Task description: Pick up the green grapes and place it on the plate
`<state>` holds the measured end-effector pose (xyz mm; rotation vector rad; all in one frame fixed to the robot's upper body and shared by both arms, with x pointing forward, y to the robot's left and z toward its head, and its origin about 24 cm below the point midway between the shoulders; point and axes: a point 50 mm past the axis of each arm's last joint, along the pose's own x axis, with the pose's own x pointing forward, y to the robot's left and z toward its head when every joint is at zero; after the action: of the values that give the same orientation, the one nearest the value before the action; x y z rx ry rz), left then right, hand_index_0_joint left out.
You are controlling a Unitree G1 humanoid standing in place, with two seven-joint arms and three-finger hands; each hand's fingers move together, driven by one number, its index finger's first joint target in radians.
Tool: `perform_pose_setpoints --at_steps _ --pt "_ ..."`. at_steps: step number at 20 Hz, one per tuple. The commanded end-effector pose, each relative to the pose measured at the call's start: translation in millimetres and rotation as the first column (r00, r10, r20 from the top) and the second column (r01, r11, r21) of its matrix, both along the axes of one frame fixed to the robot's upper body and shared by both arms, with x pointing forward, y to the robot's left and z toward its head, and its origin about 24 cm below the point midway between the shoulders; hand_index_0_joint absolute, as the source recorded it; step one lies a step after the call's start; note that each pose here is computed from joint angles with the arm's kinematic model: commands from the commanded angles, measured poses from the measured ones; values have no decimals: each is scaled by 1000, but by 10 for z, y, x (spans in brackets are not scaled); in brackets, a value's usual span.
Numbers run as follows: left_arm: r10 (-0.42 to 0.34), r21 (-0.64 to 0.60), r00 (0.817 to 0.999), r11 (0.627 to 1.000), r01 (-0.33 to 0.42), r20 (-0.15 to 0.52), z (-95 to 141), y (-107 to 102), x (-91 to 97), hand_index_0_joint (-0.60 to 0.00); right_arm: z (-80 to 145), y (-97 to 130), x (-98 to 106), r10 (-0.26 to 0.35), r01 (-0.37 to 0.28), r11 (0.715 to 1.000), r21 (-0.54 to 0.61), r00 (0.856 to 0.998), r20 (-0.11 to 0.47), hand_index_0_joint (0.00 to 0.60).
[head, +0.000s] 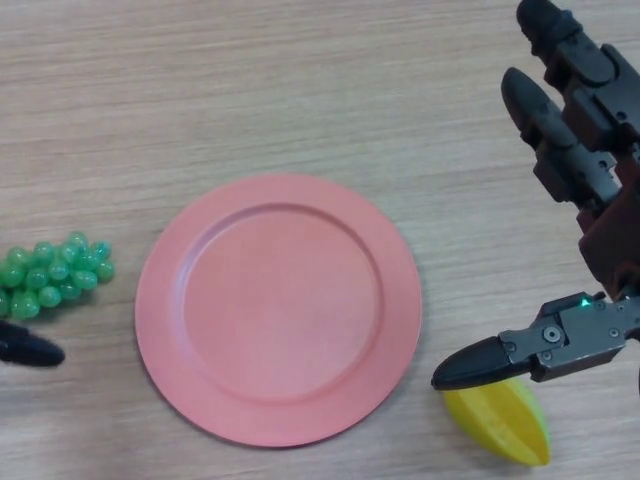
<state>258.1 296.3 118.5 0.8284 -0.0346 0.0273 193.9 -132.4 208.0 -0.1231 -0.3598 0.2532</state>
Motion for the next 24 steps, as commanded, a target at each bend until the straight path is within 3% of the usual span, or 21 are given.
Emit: perform_pose_setpoints --at_steps 1,7,8,9,10,11,12,13,17,18,19,21,24 --pt "-34 151 995 988 19 94 302 118 -1 0 273 -122 -116 -53 46 998 34 977 206 0" --pt "-24 262 999 965 17 26 49 101 150 0 281 -157 -114 -65 60 998 31 976 210 0" --pt "-25 268 999 963 18 23 42 100 151 -49 282 -157 -114 -65 60 998 30 975 211 0" --pt "-26 291 999 956 19 21 35 106 148 -199 283 -156 -114 -66 61 998 29 975 212 0" --pt "-28 318 999 948 19 22 28 115 143 -299 283 -154 -113 -67 62 998 28 975 213 0" --pt "-29 385 999 923 16 30 11 147 131 -449 283 -153 -113 -68 63 998 27 974 214 0" --pt "-33 449 999 893 12 40 -10 175 122 -549 281 -154 -112 -69 65 998 27 974 214 0" --pt "-36 506 998 863 1 59 -30 211 117 -600 272 -161 -109 -73 70 997 25 975 208 0" --pt "-52 513 994 858 -3 93 28 238 66 -600 260 -154 -105 -78 75 997 25 977 199 0" --pt "-39 474 993 881 -18 110 62 245 55 -600 259 -154 -103 -78 74 997 26 978 196 0" --pt "-10 356 991 934 -39 135 132 238 38 -600 257 -154 -102 -77 72 997 31 978 192 0" --pt "0 234 989 972 -35 146 268 224 -36 -600 253 -152 -107 -75 70 997 31 979 192 0" --pt "47 107 976 992 -71 212 529 184 -134 -600 254 -149 -108 -75 70 997 33 979 190 0"
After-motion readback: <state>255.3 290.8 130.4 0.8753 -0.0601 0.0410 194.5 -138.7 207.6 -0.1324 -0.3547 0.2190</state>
